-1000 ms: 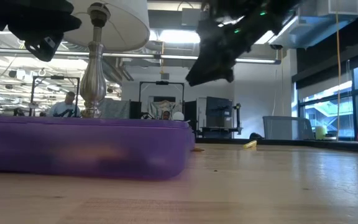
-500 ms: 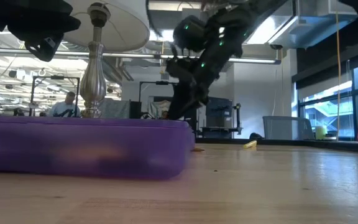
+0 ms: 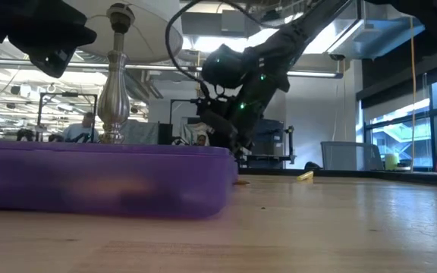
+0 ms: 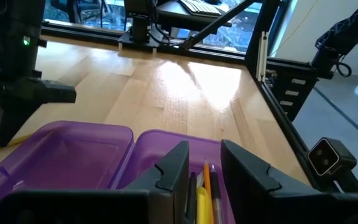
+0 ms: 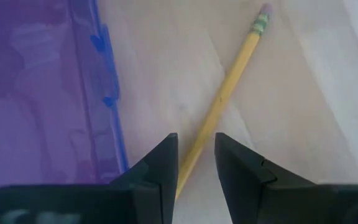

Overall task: Pick & place school supplies into a supply box
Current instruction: Put the yellow pencil into the purple supply box

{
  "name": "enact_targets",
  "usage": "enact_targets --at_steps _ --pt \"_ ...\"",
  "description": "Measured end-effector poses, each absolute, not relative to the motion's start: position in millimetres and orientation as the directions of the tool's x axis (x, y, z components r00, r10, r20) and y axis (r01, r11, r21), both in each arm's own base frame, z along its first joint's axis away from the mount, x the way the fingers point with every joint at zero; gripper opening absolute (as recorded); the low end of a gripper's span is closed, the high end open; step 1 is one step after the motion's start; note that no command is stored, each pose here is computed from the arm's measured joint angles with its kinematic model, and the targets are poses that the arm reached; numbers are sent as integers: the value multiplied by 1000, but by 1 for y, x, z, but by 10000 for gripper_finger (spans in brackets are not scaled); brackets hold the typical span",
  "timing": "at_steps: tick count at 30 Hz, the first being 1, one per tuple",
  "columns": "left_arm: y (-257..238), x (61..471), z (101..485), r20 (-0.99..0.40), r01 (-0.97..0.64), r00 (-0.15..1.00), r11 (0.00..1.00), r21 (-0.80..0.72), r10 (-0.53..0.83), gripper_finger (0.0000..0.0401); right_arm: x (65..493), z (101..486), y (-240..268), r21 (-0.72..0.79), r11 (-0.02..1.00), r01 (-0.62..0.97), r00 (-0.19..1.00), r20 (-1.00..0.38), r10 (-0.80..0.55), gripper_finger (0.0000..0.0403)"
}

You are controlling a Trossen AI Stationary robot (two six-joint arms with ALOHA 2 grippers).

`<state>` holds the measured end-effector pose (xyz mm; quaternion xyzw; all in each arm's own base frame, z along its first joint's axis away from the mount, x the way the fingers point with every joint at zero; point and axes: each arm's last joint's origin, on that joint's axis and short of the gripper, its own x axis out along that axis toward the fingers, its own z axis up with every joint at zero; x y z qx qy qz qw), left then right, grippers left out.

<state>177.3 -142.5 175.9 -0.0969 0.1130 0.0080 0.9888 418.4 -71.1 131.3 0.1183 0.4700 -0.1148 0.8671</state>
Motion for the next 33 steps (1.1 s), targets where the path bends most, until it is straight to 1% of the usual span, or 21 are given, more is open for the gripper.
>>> enact_targets --at_steps 7,10,13,16,19,21,23,28,30,33 --pt "-142 177 175 -230 -39 973 982 -185 -5 86 420 121 -71 93 945 315 514 -853 -87 110" --pt "-142 177 175 -231 -39 973 982 -184 -5 86 419 120 -71 87 944 318 498 -863 -88 103" --pt "-142 177 175 -231 -39 973 982 -184 -5 86 416 119 -71 79 943 323 470 -878 -87 84" --pt "-142 177 175 -231 -39 973 982 -183 -5 86 413 118 -70 73 942 327 430 -900 -79 56" --pt "-142 177 175 -231 -39 973 982 -183 -4 86 408 116 -69 82 943 324 381 -923 -51 26" --pt "-142 177 175 -231 -39 973 982 -183 -5 86 405 115 -68 93 943 320 356 -934 -29 13" --pt "-142 177 175 -231 -39 973 982 -184 -5 86 401 115 -67 97 942 321 324 -946 -13 11" --pt "-142 177 175 -231 -39 973 982 -184 -5 86 394 114 -61 92 930 356 245 -970 2 36" --pt "-142 177 175 -232 -40 973 982 -186 -5 86 394 114 -55 73 931 358 224 -975 -9 38" --pt "-142 177 175 -232 -45 973 977 -208 -5 86 394 114 -38 7 936 352 198 -978 -67 33"
